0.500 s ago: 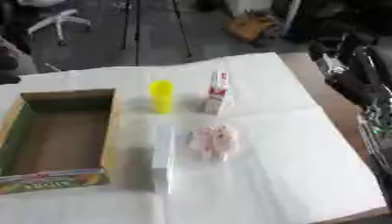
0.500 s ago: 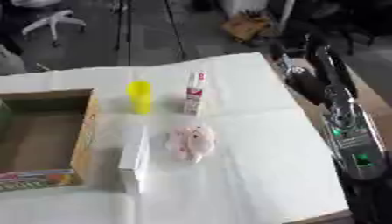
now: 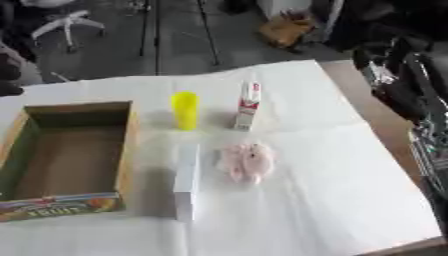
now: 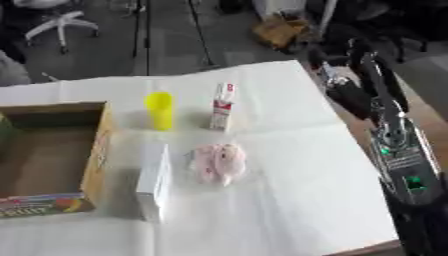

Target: Pick up objects on the table and place them in the box.

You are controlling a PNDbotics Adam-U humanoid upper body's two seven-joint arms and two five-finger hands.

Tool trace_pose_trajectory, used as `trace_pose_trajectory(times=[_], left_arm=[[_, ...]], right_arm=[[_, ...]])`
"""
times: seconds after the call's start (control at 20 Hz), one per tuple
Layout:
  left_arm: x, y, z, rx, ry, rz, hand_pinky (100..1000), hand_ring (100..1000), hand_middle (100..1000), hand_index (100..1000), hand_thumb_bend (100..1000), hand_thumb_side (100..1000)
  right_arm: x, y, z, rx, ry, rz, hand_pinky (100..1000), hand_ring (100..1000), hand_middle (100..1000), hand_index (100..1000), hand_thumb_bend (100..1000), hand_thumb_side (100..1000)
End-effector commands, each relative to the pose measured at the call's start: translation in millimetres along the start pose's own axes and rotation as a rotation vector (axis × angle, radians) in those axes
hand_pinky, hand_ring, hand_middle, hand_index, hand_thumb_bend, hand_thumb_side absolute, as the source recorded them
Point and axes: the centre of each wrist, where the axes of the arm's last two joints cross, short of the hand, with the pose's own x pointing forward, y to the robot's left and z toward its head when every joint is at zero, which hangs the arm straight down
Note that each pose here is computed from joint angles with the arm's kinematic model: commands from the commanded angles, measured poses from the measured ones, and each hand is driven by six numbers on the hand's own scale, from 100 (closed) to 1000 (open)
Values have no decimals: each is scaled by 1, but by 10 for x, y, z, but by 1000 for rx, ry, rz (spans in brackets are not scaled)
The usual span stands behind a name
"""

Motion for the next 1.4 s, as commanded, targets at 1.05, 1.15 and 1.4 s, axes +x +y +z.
trace_pose_trajectory(times=[1.05,1.15,1.4], left_arm=[[69,34,-25,1,-27,-11,661,715,628,769,543,908],[66,35,-24,1,-26,-12,661,715,628,769,544,908],[61,30,-20,-4,-24,-12,661,714,628,770,543,909]], right_arm=[[73,-99,-136,211,-78,99,759,784,934,892,424,678],[59,-108,-153,285,-91,118,760,784,933,891,428,678],[63,-79,-258,546,-154,177,770,791,932,889,450,680]])
